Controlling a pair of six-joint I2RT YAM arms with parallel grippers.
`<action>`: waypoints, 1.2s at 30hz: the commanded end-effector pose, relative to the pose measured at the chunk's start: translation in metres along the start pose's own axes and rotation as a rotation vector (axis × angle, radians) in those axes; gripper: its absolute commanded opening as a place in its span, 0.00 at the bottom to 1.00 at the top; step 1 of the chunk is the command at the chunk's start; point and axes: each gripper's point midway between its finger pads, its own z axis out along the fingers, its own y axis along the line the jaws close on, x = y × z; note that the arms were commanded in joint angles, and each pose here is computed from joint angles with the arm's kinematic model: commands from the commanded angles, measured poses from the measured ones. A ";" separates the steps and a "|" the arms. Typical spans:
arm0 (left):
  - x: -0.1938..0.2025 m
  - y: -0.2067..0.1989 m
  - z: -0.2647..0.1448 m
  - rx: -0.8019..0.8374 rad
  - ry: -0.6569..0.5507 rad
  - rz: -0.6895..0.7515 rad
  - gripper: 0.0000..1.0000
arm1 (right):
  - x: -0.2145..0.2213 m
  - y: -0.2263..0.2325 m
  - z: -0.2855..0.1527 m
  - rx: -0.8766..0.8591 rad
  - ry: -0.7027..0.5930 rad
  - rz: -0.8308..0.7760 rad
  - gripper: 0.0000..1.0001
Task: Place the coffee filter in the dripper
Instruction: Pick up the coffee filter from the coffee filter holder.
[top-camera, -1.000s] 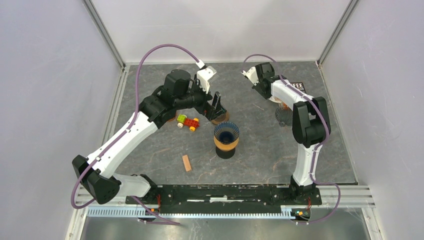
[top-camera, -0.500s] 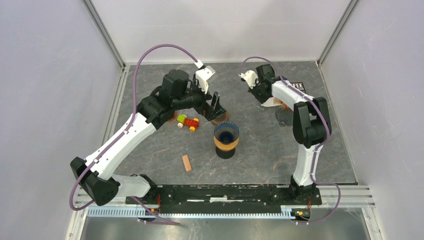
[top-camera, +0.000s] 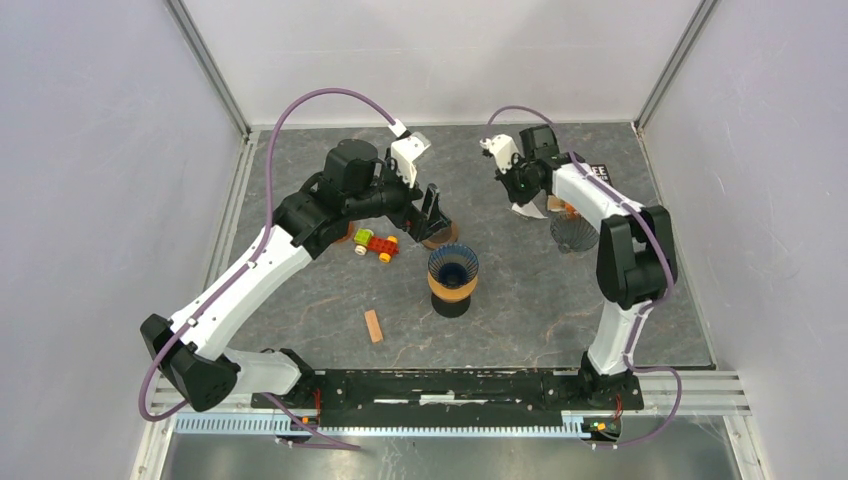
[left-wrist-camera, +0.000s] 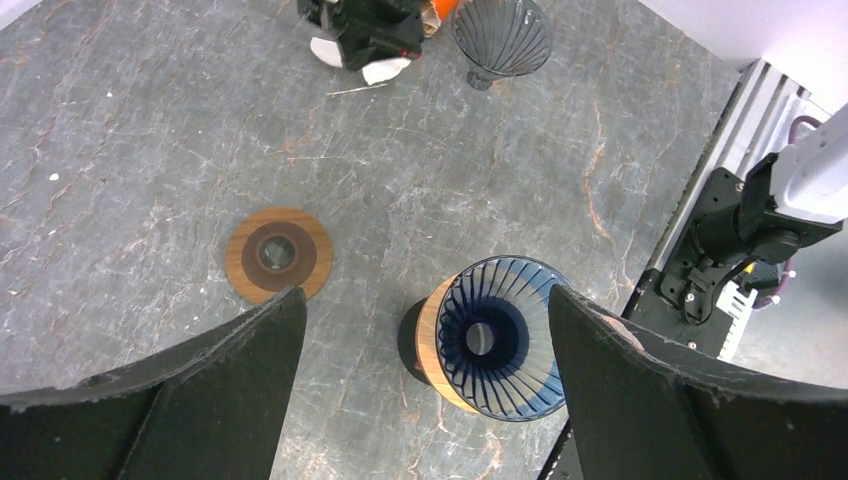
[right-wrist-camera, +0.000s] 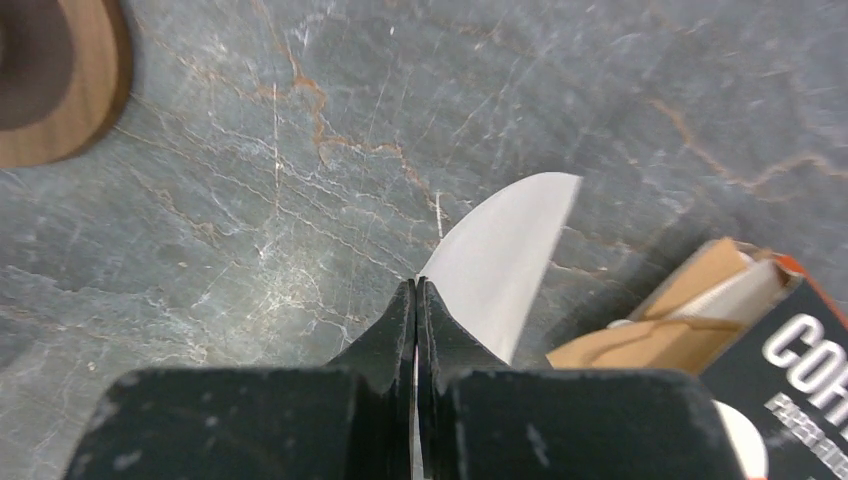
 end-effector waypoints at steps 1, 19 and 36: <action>-0.028 0.013 -0.010 -0.058 -0.058 0.081 0.96 | -0.052 -0.017 -0.054 0.077 -0.201 0.014 0.00; -0.099 -0.004 -0.016 0.181 -0.180 0.362 0.92 | -0.144 0.057 -0.238 -0.255 -0.769 -0.109 0.00; -0.063 -0.013 -0.023 0.292 0.009 0.939 0.91 | -0.141 0.179 -0.288 -0.687 -0.936 -0.310 0.00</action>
